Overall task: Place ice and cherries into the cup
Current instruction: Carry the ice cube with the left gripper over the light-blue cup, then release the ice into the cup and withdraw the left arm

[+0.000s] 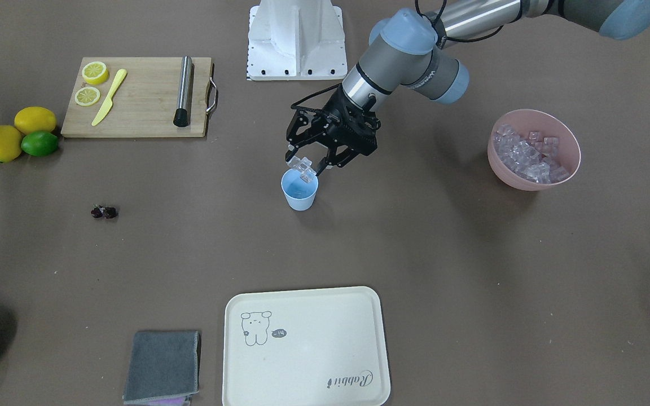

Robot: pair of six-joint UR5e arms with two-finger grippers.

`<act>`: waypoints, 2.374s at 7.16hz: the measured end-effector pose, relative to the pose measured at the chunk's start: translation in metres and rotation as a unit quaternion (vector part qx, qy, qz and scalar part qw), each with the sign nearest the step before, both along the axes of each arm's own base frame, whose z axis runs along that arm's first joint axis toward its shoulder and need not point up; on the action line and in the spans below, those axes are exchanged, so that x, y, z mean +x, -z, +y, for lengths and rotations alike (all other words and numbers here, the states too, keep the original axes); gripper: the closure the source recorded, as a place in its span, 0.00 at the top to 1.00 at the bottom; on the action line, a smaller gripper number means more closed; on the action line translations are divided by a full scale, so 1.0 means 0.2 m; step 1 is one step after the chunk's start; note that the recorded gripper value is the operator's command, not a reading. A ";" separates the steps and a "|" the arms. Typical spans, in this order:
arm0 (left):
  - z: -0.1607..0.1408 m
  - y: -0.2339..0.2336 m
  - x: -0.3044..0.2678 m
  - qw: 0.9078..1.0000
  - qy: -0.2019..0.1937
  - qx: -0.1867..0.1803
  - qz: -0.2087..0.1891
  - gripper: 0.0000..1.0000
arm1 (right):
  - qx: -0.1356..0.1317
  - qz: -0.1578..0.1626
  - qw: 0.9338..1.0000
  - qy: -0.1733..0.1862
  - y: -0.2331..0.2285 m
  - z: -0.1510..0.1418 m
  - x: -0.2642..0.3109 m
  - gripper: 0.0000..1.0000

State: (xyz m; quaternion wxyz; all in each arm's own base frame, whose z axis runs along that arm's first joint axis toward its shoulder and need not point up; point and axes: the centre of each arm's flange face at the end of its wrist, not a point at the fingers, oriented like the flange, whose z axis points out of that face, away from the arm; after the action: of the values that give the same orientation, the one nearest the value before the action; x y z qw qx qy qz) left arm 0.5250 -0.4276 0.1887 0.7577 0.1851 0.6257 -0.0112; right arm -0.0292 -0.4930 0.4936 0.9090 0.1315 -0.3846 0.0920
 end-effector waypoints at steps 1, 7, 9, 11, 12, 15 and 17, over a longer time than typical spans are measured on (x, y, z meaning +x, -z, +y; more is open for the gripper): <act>0.00 0.00 0.00 1.000 0.002 0.000 -0.001 0.66 | 0.000 0.000 1.000 0.000 0.00 0.00 0.00 1.00; -0.01 0.01 0.00 1.000 0.005 -0.001 -0.001 0.97 | 0.000 0.001 1.000 0.000 0.00 -0.01 -0.01 1.00; -0.02 0.00 -0.01 1.000 0.009 -0.019 0.005 0.98 | 0.000 -0.002 1.000 -0.001 0.01 -0.01 -0.01 1.00; -0.09 -0.03 -0.16 0.999 0.015 -0.038 -0.024 0.99 | -0.003 -0.007 1.000 -0.006 0.05 -0.03 -0.04 1.00; -0.14 -0.02 -0.34 0.997 -0.003 -0.033 -0.074 0.99 | -0.004 -0.009 1.000 -0.005 0.06 -0.05 -0.06 1.00; -0.30 -0.16 -1.17 0.970 -0.038 0.009 -0.238 0.99 | -0.025 -0.020 0.999 -0.013 0.18 -0.10 -0.31 1.00; -0.48 -0.51 -1.82 0.949 -0.055 0.047 -0.308 0.99 | -0.043 -0.025 0.998 -0.024 0.30 -0.13 -0.62 1.00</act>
State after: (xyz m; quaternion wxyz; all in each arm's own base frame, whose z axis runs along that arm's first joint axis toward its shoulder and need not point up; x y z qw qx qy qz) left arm 0.1614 -0.5236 0.2905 0.9032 0.1804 0.3713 0.1177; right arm -0.1539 -0.5185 0.4337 0.9015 0.0988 -0.3999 0.1332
